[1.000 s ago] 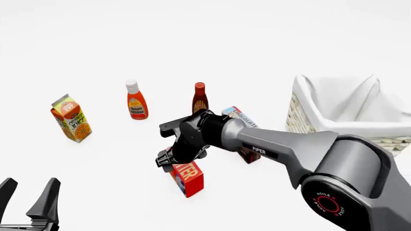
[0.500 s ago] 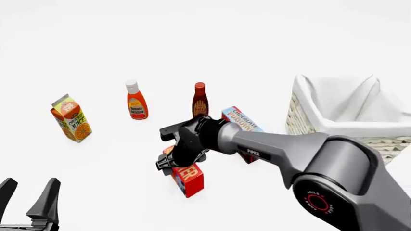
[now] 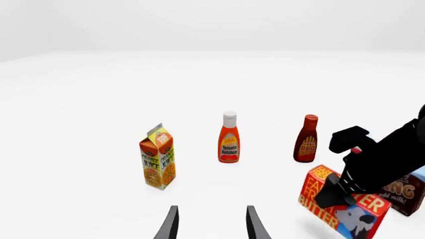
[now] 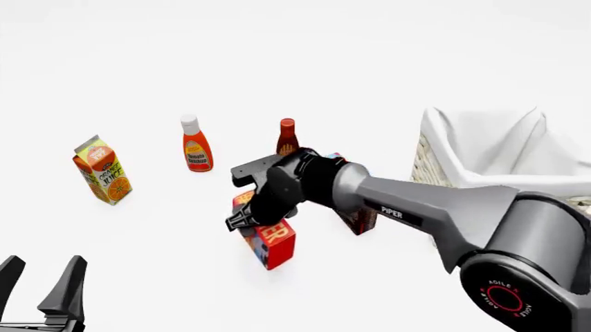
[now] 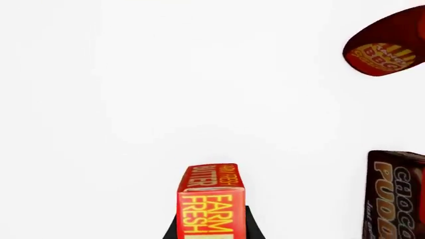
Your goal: Pick the butter and place it in the basket.
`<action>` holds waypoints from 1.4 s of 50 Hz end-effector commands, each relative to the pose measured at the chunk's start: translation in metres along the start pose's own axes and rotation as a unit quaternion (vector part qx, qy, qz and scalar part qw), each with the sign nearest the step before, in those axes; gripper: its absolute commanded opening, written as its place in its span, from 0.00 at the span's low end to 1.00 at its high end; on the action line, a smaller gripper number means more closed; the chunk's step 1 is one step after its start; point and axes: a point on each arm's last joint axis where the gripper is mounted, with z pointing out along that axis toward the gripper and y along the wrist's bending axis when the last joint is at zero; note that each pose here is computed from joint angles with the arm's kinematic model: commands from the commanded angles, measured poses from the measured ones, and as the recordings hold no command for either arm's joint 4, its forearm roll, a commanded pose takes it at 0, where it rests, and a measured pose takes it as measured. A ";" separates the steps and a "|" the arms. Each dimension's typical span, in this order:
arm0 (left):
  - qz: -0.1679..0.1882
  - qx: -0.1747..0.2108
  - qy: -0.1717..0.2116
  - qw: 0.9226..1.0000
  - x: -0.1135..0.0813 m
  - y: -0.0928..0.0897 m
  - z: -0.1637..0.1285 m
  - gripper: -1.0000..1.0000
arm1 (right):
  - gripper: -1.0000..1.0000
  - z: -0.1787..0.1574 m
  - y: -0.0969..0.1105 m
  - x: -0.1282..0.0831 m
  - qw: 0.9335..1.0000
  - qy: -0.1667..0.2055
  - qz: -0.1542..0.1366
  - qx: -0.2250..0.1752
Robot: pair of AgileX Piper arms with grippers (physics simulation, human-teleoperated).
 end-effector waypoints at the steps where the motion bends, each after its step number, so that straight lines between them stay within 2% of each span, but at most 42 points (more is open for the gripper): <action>1: 0.000 0.000 0.000 1.000 0.000 0.000 0.000 1.00 | 0.00 -0.042 -0.002 -0.007 0.999 -0.039 -0.001 -0.009; 7: 0.000 0.000 0.000 1.000 0.000 0.000 0.000 1.00 | 0.00 -0.057 -0.006 -0.007 0.999 -0.051 -0.002 -0.010; 10: 0.000 0.000 0.000 1.000 0.000 0.000 0.000 1.00 | 0.00 -0.072 -0.008 -0.009 0.997 -0.073 -0.014 -0.012; 15: 0.000 0.000 0.000 1.000 0.000 0.000 0.000 1.00 | 0.00 -0.100 -0.012 -0.006 0.994 -0.110 -0.009 -0.017; 18: 0.000 0.000 0.000 1.000 0.000 0.000 0.000 1.00 | 0.00 -0.115 -0.012 -0.003 0.991 -0.132 -0.016 -0.021; 23: 0.000 0.000 0.000 1.000 0.000 0.000 0.000 1.00 | 0.00 -0.129 -0.019 0.000 0.988 -0.151 -0.015 -0.020; 25: 0.000 0.000 0.000 1.000 0.000 0.000 0.000 1.00 | 0.00 -0.137 -0.022 0.001 0.985 -0.168 -0.021 -0.018; 31: 0.000 0.000 0.000 1.000 0.000 0.000 0.000 1.00 | 0.00 -0.158 -0.033 0.005 0.977 -0.210 -0.013 -0.016; 34: 0.000 0.000 0.000 1.000 0.000 0.000 0.000 1.00 | 0.00 -0.164 -0.036 0.006 0.975 -0.220 -0.013 -0.014; 43: 0.000 0.000 0.000 1.000 0.000 0.000 0.000 1.00 | 0.00 -0.192 -0.048 0.011 0.959 -0.283 -0.027 -0.003; 44: 0.000 0.000 0.000 1.000 0.000 0.000 0.000 1.00 | 0.00 -0.192 -0.048 0.011 0.959 -0.283 -0.027 -0.003; 45: 0.000 0.000 0.000 1.000 0.000 0.000 0.000 1.00 | 0.00 -0.197 -0.050 0.011 0.954 -0.297 -0.031 -0.001; 46: 0.000 0.000 0.000 1.000 0.000 0.000 0.000 1.00 | 0.00 -0.197 -0.050 0.012 0.954 -0.297 -0.031 -0.001; 48: 0.000 0.000 0.000 1.000 0.000 0.000 0.000 1.00 | 0.00 -0.205 -0.056 0.013 0.946 -0.322 -0.031 0.006; 50: 0.000 0.000 0.000 1.000 0.000 0.000 0.000 1.00 | 0.00 -0.206 -0.060 0.013 0.945 -0.326 -0.025 0.009; 52: 0.000 0.000 0.000 1.000 0.000 0.000 0.000 1.00 | 0.00 -0.211 -0.063 0.014 0.939 -0.341 -0.028 0.012; 53: 0.000 0.000 0.000 1.000 0.000 0.000 0.000 1.00 | 0.00 -0.213 -0.067 0.013 0.938 -0.347 -0.020 0.015; 54: 0.000 0.000 0.000 1.000 0.000 0.000 0.000 1.00 | 0.00 -0.220 -0.067 0.014 0.930 -0.365 -0.031 0.020; 56: 0.000 0.000 0.000 1.000 0.000 0.000 0.000 1.00 | 0.00 -0.221 -0.068 0.015 0.930 -0.367 -0.030 0.021; 57: 0.000 0.000 0.000 1.000 0.000 0.000 0.000 1.00 | 0.00 -0.228 -0.073 0.016 0.924 -0.381 -0.029 0.027; 62: 0.000 0.000 0.000 1.000 0.000 0.000 0.000 1.00 | 0.00 -0.228 -0.073 0.016 0.924 -0.381 -0.029 0.027; 63: 0.000 0.000 0.000 1.000 0.000 0.000 0.000 1.00 | 0.00 -0.241 -0.082 0.023 0.909 -0.414 -0.035 0.044; 67: 0.000 0.000 0.000 1.000 0.000 0.000 0.000 1.00 | 0.00 -0.247 -0.092 0.032 0.900 -0.431 -0.027 0.057; 69: 0.000 0.000 0.000 1.000 0.000 0.000 0.000 1.00 | 0.00 -0.248 -0.094 0.033 0.900 -0.431 -0.021 0.058; 70: 0.000 0.000 0.000 1.000 0.000 0.000 0.000 1.00 | 0.00 -0.251 -0.098 0.037 0.896 -0.439 -0.018 0.065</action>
